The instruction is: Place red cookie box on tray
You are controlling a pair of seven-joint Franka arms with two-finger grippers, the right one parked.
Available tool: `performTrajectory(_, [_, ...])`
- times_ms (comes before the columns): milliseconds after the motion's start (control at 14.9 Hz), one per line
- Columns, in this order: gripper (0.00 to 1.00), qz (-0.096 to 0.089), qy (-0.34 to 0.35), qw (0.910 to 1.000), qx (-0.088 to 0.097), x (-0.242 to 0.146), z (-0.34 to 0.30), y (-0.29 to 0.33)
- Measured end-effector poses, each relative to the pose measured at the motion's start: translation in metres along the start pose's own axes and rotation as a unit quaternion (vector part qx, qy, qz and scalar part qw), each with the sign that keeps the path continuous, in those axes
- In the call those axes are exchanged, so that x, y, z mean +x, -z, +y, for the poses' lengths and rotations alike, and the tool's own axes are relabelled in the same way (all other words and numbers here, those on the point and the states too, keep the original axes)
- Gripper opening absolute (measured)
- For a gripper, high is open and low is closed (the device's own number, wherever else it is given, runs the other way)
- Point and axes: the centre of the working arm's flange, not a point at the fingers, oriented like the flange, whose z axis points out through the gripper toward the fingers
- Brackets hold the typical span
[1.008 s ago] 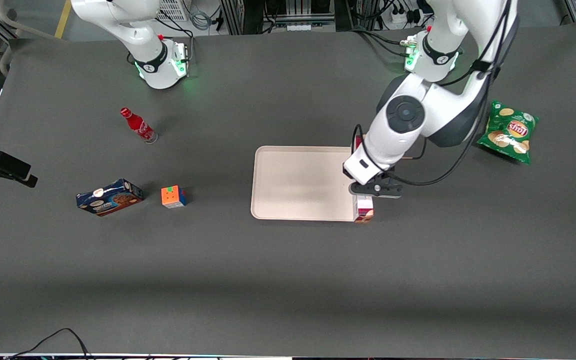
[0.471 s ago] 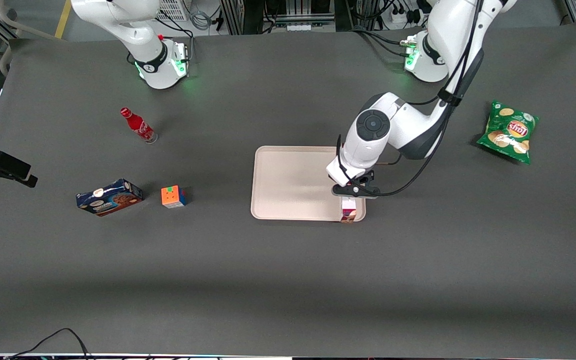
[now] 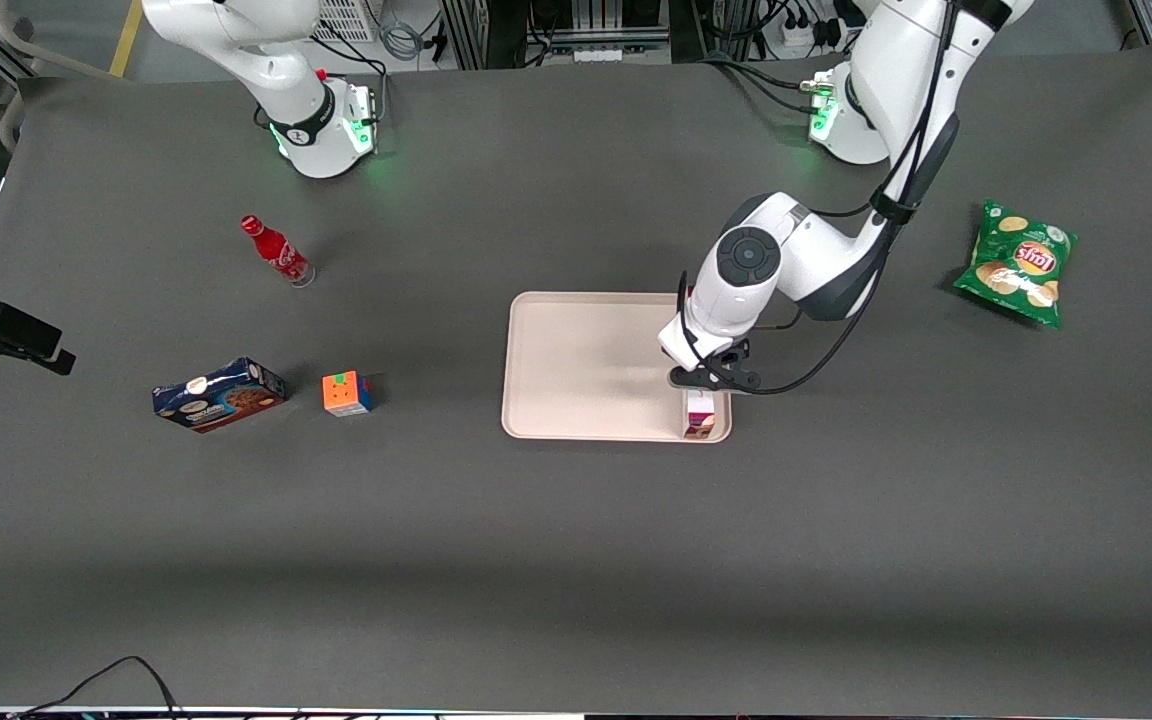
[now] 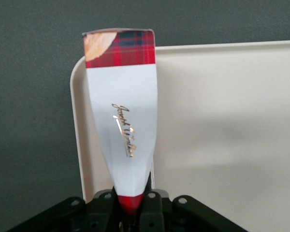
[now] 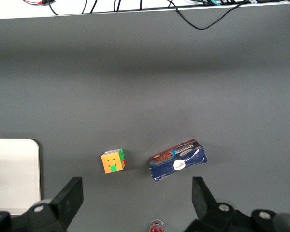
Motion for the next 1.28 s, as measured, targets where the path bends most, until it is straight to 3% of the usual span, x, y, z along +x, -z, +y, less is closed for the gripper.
performTrajectory(269, [0.15, 0.000, 0.001, 1.0000, 0.001, 0.001, -0.002, 0.000])
performTrajectory(471, [0.22, 0.001, 0.006, 1.0000, 0.003, 0.004, -0.007, -0.001])
performTrajectory(807, [0.70, 0.013, 0.009, 0.9999, -0.003, 0.009, -0.008, 0.006])
performTrajectory(1008, [0.99, 0.038, 0.023, 0.9990, -0.005, 0.027, -0.020, 0.032])
performTrajectory(1277, [1.00, 0.062, 0.047, 0.9969, 0.015, 0.063, -0.051, 0.117])
